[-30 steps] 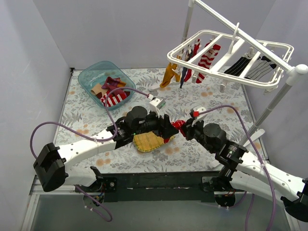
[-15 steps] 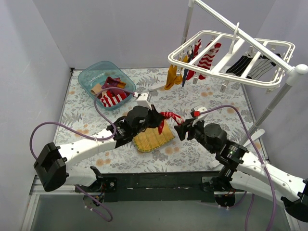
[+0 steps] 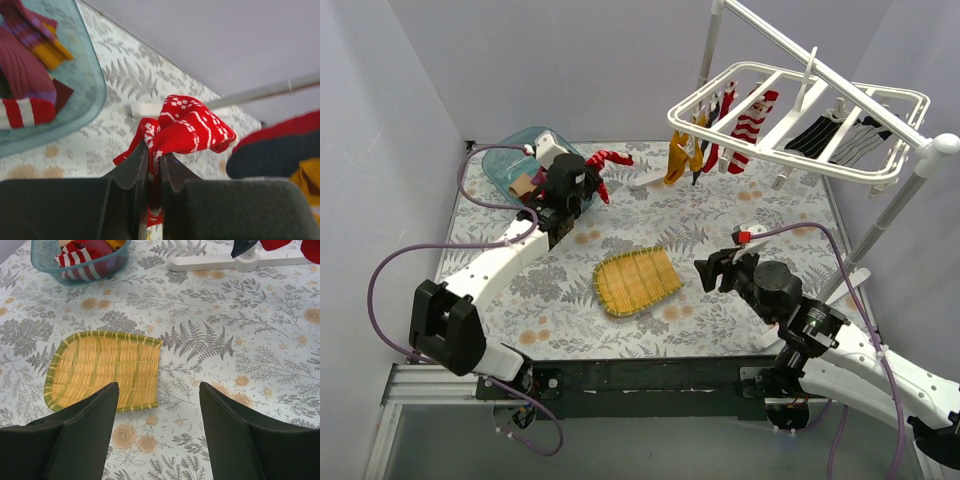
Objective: Remove the socks clipped to the hanger
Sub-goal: Place the sock in the bin.
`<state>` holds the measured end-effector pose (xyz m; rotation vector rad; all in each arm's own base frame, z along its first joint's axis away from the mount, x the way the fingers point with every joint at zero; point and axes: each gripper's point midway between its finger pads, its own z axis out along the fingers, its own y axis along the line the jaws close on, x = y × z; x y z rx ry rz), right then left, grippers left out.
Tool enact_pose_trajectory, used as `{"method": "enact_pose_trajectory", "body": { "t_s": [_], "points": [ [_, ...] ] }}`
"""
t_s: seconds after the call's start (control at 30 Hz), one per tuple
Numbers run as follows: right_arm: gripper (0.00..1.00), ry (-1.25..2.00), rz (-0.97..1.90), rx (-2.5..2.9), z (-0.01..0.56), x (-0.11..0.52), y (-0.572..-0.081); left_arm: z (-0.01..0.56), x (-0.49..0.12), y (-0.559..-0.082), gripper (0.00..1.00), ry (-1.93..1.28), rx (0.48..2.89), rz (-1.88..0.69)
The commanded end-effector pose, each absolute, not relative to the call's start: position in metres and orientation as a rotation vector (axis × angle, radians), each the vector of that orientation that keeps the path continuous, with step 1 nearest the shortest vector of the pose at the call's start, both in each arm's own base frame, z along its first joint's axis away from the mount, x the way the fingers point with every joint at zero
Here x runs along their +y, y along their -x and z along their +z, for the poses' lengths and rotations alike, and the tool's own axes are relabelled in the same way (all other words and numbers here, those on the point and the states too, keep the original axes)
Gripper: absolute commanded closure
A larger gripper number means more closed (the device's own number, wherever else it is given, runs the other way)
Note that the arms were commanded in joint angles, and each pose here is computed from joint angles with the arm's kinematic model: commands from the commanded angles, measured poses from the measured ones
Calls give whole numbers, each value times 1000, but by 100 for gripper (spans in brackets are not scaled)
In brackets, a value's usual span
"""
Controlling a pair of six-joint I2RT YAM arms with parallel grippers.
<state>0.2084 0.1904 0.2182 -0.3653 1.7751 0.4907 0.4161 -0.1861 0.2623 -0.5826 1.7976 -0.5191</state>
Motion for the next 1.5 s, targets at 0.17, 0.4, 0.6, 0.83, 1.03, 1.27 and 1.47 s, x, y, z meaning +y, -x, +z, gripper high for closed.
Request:
{"method": "enact_pose_trajectory", "body": {
  "t_s": [0.17,0.4,0.6,0.83,1.03,1.27,1.47],
  "points": [
    [27,304,510,1741,240,178,-204,270,-73,-491,100,861,1654,-331],
    [27,300,534,1755,239,174,-197,218,10,-527,100,991,1663,-183],
    [26,308,551,1773,236,173,-192,157,25,-552,34,963,1819,-163],
    [23,315,546,1787,232,174,-192,220,29,-561,9,846,1716,-266],
    [23,307,540,1776,235,176,-195,291,5,-544,17,710,1635,-423],
    [22,236,489,1749,242,165,-204,362,-121,-467,27,254,1522,-792],
    [22,166,463,1727,246,155,-207,384,-242,-393,27,-141,1443,-951]
  ]
}}
